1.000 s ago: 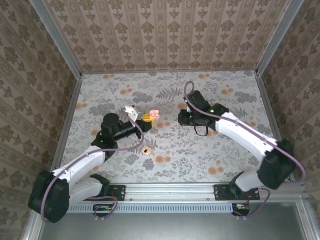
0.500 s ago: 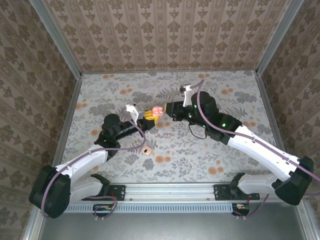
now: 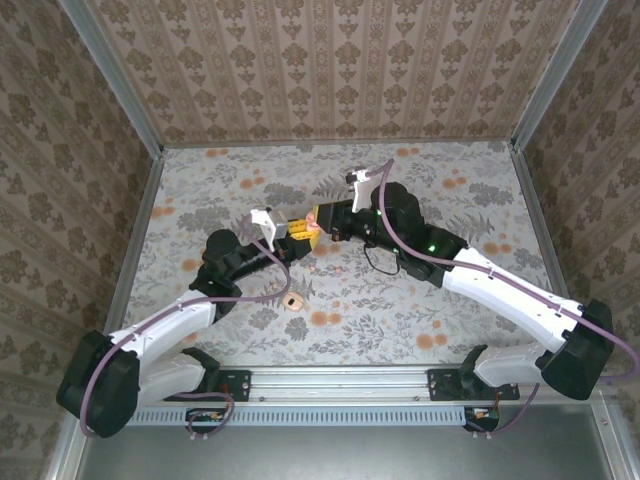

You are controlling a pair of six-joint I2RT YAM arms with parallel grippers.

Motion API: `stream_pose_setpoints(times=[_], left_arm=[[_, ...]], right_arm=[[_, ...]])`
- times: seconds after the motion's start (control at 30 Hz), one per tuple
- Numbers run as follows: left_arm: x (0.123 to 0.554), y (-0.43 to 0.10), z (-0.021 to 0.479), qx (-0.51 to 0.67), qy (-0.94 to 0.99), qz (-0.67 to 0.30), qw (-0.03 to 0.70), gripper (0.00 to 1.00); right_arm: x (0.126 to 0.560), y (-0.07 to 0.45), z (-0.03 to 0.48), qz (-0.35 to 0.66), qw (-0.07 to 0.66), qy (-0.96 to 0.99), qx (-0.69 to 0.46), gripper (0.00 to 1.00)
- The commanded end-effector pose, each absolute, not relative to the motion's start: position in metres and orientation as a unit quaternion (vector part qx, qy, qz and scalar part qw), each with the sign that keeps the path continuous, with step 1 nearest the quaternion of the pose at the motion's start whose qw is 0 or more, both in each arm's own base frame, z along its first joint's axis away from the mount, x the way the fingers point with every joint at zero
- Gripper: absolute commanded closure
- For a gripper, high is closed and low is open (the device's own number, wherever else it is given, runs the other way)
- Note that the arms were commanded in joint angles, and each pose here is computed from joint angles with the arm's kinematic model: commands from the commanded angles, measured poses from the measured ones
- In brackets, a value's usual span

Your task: Insert the wireless bluetooth earbuds into the charging case

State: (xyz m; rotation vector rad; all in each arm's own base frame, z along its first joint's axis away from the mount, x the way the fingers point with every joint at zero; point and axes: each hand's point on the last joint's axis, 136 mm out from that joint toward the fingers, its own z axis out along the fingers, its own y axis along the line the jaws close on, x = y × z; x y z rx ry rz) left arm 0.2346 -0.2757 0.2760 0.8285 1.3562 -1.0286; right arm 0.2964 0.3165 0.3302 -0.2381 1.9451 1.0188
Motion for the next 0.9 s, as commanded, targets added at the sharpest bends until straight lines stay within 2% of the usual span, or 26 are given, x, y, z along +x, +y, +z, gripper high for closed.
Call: stream_pose_setpoints(times=[0.0,0.23,0.87], left_arm=[[0.227,-0.274,0.296,0.355,0.554,-0.452,0.602,1.00],[0.225,-0.271,0.306,0.345,0.543,-0.457,0.614,1.00],[0.227,-0.270,0.313,0.331,0.539,-0.464,0.620,1.00]], right_arm=[[0.294,0.313,0.335,0.409,0.468,0.777,-0.101,0.83],[0.292,0.303,0.329,0.399,0.477,0.778,-0.092,0.83],[0.288,0.304,0.325,0.454,0.455,0.765,-0.038,0.83]])
